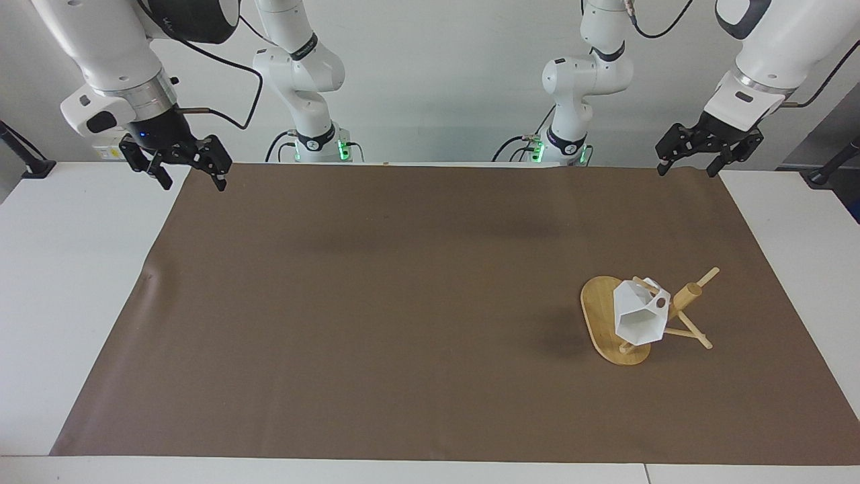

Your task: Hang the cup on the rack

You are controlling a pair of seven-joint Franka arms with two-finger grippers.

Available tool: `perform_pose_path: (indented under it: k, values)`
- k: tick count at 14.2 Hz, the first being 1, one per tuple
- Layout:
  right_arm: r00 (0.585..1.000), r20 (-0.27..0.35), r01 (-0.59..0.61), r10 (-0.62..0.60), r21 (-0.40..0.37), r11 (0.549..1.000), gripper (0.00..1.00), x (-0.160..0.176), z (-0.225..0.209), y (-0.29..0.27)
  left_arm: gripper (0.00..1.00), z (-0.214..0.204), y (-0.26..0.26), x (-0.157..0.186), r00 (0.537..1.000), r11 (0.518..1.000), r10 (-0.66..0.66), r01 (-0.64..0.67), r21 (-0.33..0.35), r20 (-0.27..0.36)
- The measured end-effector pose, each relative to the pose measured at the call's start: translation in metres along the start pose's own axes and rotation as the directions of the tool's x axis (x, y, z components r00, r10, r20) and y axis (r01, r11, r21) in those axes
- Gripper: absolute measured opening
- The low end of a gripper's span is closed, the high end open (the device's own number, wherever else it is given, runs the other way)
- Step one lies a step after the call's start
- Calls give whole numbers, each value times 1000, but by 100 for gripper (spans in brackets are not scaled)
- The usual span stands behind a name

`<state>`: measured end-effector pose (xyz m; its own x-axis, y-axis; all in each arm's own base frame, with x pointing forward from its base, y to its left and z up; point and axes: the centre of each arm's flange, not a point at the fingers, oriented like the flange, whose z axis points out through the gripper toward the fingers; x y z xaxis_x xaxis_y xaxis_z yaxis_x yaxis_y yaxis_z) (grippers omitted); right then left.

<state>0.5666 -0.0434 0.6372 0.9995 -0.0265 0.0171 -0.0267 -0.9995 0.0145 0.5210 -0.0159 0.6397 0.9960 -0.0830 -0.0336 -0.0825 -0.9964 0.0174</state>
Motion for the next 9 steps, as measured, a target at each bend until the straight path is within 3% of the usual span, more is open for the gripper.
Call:
perform_pose_path:
  k: [9]
  values:
    - [1000,-1,0,0,0,1000,100,0,0,0,100,-11,2,-1,999,1000,3,-3,3,-35]
